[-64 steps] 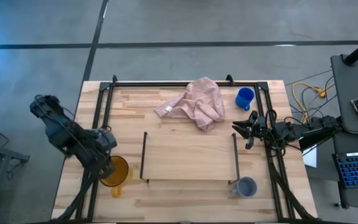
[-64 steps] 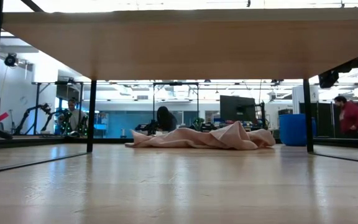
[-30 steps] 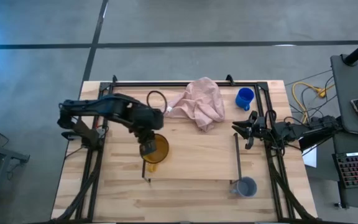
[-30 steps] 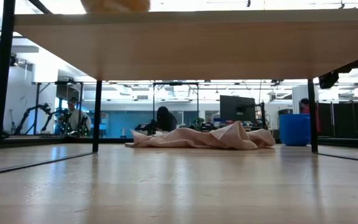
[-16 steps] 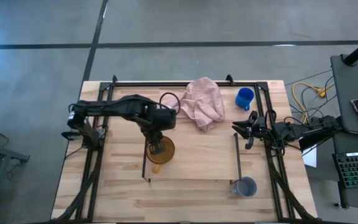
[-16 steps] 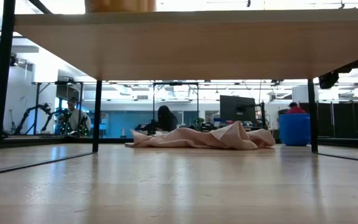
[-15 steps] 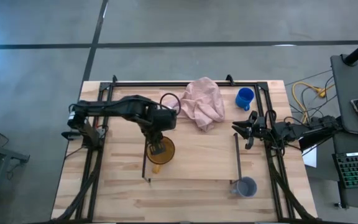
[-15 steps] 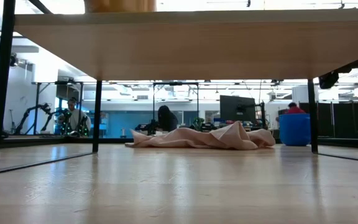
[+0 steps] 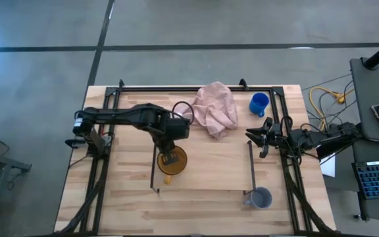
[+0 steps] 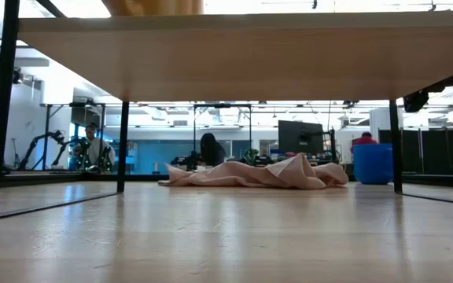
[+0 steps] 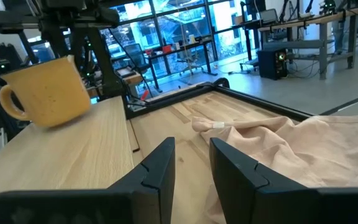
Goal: Stack small to large cups/mugs on shelf
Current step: Put the yellow mug on the shelf, then put the light blue mug on the shelf
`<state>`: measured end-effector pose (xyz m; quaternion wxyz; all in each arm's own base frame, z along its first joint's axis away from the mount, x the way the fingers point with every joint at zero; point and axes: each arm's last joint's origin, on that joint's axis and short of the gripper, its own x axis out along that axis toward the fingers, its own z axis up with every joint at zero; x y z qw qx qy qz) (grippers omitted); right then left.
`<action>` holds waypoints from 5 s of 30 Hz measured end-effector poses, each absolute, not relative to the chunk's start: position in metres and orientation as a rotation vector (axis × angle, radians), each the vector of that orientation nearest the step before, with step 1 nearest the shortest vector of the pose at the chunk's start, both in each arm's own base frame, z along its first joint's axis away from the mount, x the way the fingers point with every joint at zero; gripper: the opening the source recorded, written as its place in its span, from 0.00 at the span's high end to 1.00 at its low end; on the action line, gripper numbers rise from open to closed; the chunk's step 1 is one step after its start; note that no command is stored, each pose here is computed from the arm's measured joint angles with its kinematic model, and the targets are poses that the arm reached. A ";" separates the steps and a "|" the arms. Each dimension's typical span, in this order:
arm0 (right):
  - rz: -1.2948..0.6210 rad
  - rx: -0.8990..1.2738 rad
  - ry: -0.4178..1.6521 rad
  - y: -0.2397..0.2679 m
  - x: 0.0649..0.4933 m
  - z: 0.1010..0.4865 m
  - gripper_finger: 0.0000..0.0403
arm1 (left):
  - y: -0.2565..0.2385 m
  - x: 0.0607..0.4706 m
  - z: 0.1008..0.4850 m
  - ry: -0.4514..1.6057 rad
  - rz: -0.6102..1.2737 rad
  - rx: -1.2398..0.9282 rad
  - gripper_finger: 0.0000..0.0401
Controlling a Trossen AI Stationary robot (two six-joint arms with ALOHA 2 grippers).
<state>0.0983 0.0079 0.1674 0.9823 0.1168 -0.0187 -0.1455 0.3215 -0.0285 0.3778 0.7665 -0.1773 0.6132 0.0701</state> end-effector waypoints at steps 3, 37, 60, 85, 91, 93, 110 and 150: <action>-0.293 0.235 -0.038 0.008 0.098 0.167 0.77 | -0.028 0.322 0.373 1.346 0.171 -0.399 1.00; -0.293 0.231 -0.037 0.008 0.098 0.167 0.77 | -0.029 0.316 0.372 1.327 0.220 -0.492 0.90; -0.249 0.268 -0.284 0.008 0.095 0.193 0.77 | -0.026 0.282 0.437 0.958 0.042 -0.396 0.90; 0.087 0.280 -0.544 0.021 0.116 0.358 0.77 | -0.018 0.232 0.493 0.484 0.056 -0.262 0.90; 0.031 0.118 -0.333 0.031 0.159 0.413 0.77 | -0.017 0.222 0.492 0.523 0.062 -0.260 0.90; 0.050 0.229 -0.279 0.034 0.171 0.427 0.77 | -0.016 0.213 0.492 0.552 0.066 -0.259 0.90; -0.421 0.030 0.100 0.032 0.219 0.489 0.77 | -0.013 0.168 0.508 0.480 0.062 -0.317 0.90; -0.619 1.121 1.272 0.158 0.134 0.402 0.78 | -0.015 0.189 0.469 0.599 0.050 -0.134 0.90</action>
